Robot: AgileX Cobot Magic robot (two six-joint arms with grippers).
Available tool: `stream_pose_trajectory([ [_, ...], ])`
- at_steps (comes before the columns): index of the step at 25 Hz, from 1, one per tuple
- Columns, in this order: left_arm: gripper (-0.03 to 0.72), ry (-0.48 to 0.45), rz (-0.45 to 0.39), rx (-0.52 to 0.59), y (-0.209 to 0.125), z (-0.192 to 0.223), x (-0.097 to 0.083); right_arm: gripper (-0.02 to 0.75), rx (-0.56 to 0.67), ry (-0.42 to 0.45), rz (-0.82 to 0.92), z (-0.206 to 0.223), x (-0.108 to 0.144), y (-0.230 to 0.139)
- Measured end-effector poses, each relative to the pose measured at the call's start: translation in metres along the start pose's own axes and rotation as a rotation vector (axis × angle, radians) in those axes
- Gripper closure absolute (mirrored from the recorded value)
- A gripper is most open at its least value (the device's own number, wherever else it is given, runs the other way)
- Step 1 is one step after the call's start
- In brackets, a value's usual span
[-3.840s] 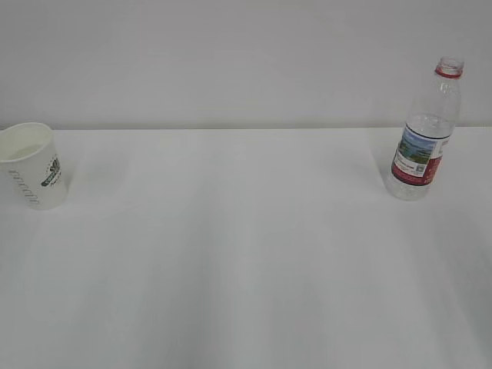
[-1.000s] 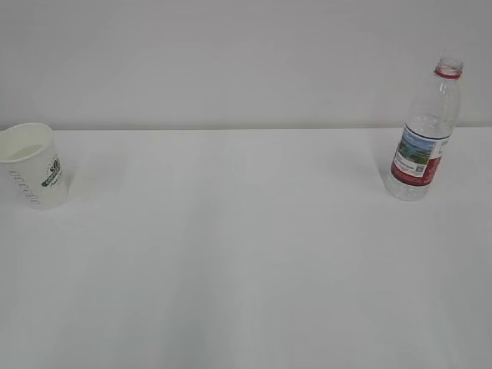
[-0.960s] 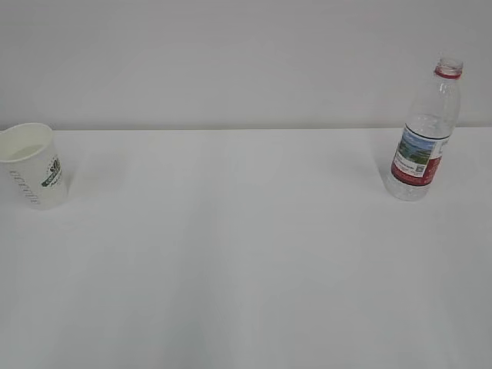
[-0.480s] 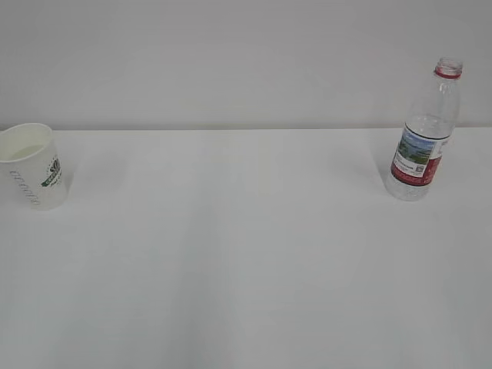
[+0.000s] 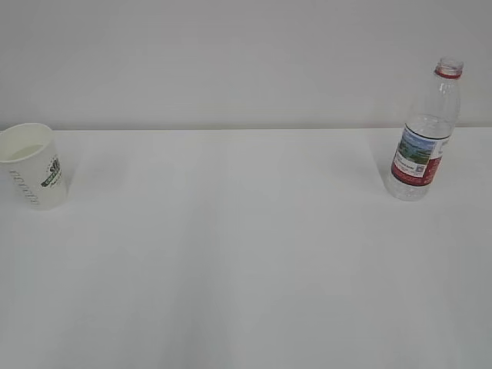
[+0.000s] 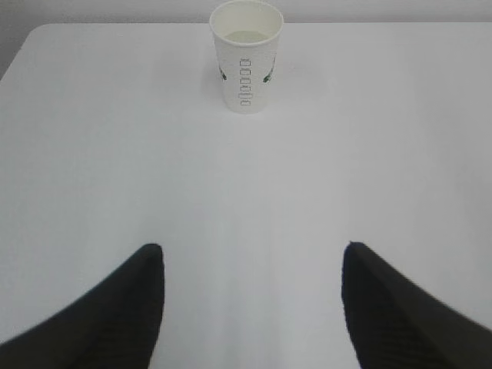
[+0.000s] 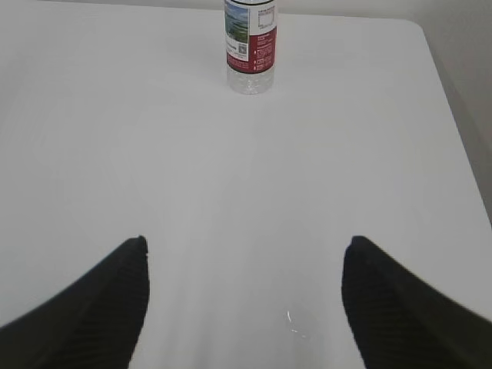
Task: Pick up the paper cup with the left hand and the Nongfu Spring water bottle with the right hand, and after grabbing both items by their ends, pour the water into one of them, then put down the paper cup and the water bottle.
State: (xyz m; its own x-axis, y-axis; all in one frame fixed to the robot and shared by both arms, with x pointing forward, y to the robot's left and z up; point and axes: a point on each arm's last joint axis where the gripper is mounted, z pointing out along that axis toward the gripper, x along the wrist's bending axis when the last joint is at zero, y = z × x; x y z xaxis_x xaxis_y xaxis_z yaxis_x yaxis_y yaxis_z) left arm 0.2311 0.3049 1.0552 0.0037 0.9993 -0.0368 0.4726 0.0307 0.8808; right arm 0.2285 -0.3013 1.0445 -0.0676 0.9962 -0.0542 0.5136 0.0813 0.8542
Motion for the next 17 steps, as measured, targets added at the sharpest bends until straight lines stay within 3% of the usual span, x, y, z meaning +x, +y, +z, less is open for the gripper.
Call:
stream_pose_trajectory([
  [17,0.165,0.000,0.000,0.000,0.0000,0.0000,0.0000,0.150,0.000,0.000,0.000,0.0000,0.0000,0.0000],
])
